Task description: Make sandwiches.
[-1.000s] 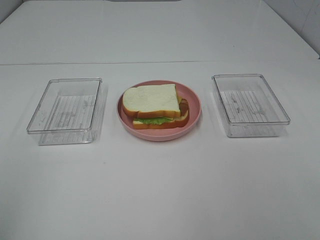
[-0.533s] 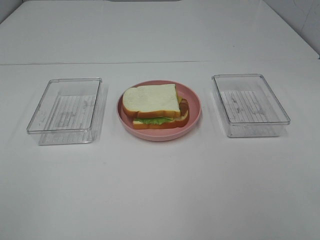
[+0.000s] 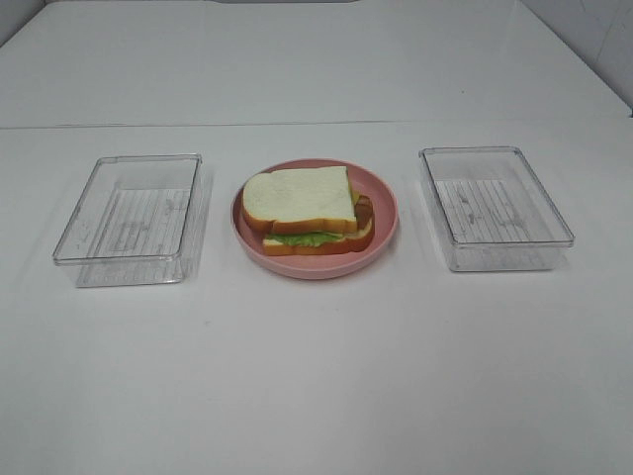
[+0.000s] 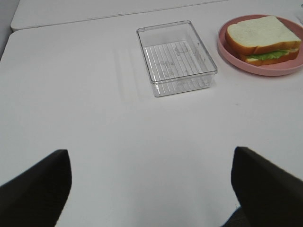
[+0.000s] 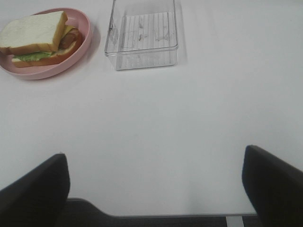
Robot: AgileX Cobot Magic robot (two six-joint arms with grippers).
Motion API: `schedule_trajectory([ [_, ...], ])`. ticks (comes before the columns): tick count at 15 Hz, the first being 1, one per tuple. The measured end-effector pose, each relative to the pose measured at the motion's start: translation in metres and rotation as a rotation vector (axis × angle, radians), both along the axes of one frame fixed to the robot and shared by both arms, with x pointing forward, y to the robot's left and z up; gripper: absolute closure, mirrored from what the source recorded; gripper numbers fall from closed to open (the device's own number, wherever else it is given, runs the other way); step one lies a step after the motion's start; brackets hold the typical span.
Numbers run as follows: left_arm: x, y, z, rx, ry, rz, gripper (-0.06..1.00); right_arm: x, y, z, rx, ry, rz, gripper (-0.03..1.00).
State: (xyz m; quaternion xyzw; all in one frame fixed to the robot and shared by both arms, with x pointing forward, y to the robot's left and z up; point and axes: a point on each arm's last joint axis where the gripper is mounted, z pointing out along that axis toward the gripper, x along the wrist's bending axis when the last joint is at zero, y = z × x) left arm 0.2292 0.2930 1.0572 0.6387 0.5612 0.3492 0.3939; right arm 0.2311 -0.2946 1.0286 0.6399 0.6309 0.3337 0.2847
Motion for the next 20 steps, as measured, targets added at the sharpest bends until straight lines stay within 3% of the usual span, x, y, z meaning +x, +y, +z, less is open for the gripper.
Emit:
schedule_trajectory([
  [16, 0.0001, 0.0031, 0.0000, 0.016, -0.001, -0.006, 0.11, 0.0000, 0.0000, 0.0000, 0.000, 0.000, 0.000, 0.03],
  [20, 0.0003, 0.0026, 0.0000, 0.014, -0.001, 0.041, 0.11, 0.0000, 0.0000, 0.0000, 0.000, 0.000, 0.000, 0.03],
])
